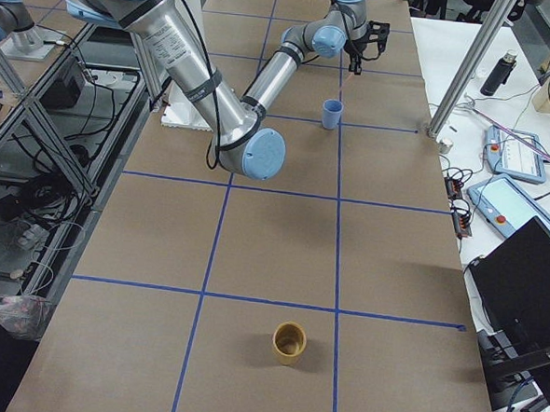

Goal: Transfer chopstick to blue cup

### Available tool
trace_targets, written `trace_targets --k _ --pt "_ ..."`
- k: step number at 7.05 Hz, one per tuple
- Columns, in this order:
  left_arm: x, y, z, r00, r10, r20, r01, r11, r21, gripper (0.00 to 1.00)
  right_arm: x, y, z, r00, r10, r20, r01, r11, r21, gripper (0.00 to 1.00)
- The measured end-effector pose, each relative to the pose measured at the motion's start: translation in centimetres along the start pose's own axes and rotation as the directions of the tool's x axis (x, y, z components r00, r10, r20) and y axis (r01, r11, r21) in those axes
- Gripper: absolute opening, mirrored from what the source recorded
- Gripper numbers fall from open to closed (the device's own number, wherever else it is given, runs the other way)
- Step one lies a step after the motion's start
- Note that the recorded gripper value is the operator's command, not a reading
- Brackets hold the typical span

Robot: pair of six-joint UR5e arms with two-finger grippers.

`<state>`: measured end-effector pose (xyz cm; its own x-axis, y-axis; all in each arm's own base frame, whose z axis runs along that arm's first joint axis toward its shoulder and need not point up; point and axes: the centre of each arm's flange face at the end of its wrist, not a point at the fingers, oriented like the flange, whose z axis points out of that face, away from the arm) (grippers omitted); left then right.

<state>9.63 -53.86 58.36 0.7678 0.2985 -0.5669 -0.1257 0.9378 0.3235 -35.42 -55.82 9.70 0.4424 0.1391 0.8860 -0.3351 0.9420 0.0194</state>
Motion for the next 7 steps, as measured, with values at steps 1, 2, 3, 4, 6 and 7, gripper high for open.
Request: trace_targets --k 1,2,3,4,6,7 --pt "0.1 0.0 -0.1 1.000 0.001 -0.001 -0.001 1.000 0.002 0.99 0.1 0.0 0.4 1.000 0.002 -0.008 -0.002 1.000 0.003 0.00" --pt "0.1 -0.1 -0.2 1.000 0.001 -0.002 -0.001 1.000 0.004 0.99 0.3 -0.2 1.0 1.000 0.005 -0.020 -0.005 1.000 0.001 0.99" --pt "0.2 -0.2 -0.3 1.000 -0.001 -0.008 0.001 1.000 0.005 0.99 0.4 -0.1 1.5 1.000 0.006 -0.028 -0.006 1.000 -0.003 1.00" --pt "0.2 -0.2 -0.4 1.000 -0.003 -0.016 0.003 1.000 0.005 0.99 0.4 0.1 1.9 1.000 0.005 -0.031 -0.005 1.000 -0.009 1.00" --pt "0.2 -0.3 -0.6 1.000 -0.006 -0.021 0.006 1.000 0.009 0.99 0.3 0.3 2.1 1.000 -0.001 -0.030 0.000 1.000 -0.013 1.00" --pt "0.2 -0.4 -0.7 1.000 -0.005 -0.021 0.005 1.000 0.010 0.99 0.3 0.2 1.7 1.000 -0.004 -0.025 0.003 1.000 -0.010 1.00"
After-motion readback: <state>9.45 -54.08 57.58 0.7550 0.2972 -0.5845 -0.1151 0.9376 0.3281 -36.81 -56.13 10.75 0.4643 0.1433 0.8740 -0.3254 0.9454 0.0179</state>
